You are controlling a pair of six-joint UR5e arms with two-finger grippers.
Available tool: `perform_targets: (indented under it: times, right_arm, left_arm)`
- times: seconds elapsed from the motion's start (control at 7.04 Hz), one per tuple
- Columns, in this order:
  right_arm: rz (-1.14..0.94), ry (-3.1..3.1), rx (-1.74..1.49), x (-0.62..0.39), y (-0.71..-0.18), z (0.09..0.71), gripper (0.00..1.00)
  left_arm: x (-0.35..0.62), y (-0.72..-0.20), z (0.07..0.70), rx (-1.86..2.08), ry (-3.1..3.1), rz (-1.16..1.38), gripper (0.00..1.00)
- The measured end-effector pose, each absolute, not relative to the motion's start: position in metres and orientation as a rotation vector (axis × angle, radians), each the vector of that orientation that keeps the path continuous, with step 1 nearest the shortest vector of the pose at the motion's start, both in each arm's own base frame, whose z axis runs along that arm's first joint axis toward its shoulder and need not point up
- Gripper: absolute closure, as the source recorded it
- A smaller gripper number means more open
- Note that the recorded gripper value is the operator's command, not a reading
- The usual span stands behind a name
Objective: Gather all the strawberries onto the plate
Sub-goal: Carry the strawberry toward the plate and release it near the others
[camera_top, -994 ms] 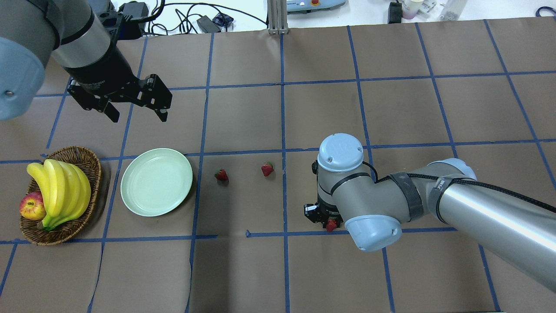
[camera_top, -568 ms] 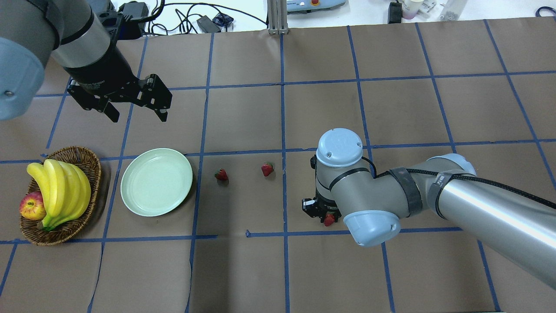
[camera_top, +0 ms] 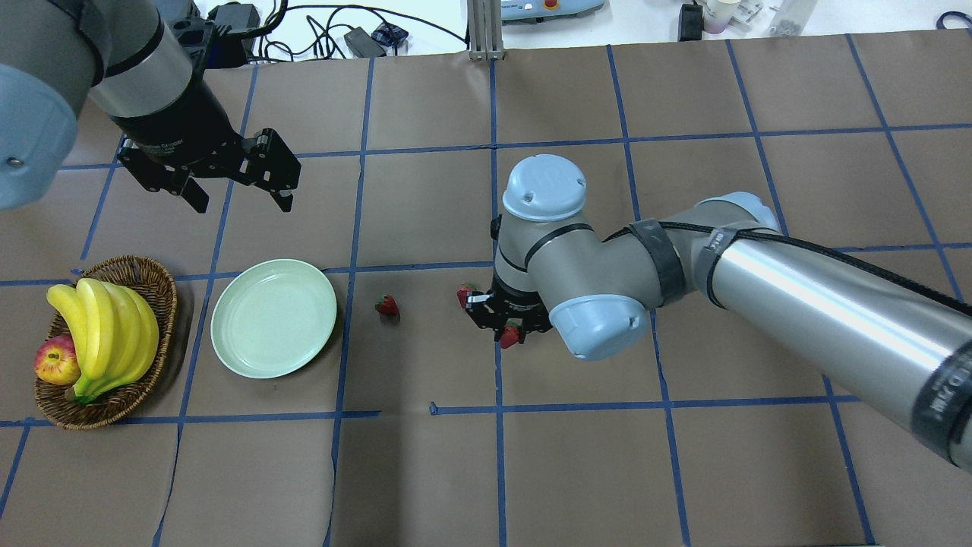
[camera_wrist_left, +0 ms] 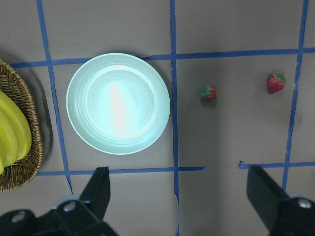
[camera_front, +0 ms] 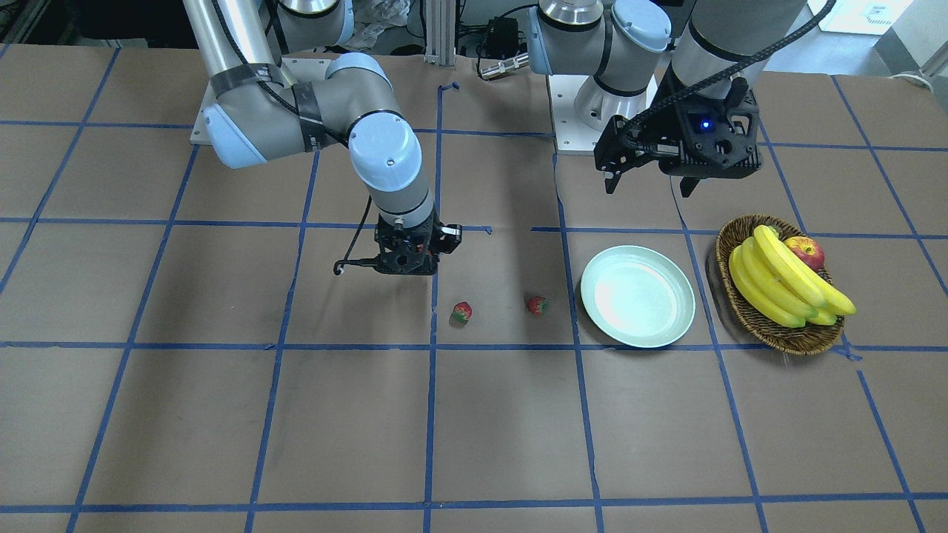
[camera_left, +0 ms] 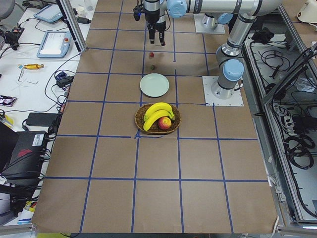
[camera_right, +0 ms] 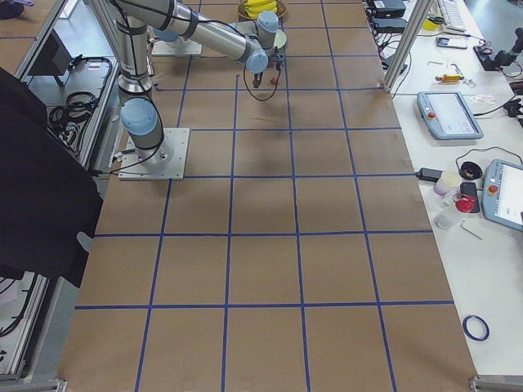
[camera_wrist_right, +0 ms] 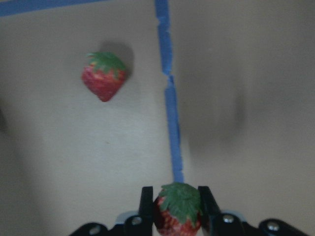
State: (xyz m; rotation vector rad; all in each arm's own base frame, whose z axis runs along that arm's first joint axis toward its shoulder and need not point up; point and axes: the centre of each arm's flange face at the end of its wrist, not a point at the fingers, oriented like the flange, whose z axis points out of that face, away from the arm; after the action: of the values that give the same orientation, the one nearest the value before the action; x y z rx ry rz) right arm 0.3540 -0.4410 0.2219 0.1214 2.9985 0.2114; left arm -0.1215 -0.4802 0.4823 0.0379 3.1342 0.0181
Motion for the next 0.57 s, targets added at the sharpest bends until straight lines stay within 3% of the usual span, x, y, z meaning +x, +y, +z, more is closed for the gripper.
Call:
perform_targets:
  times: [0.57]
  right_arm:
    - [0.212,3.002,0.143,0.445,-0.456,0.196,1.0]
  left_arm:
    - [-0.121,-0.481,0.482,0.038,3.134,0.019,0.0]
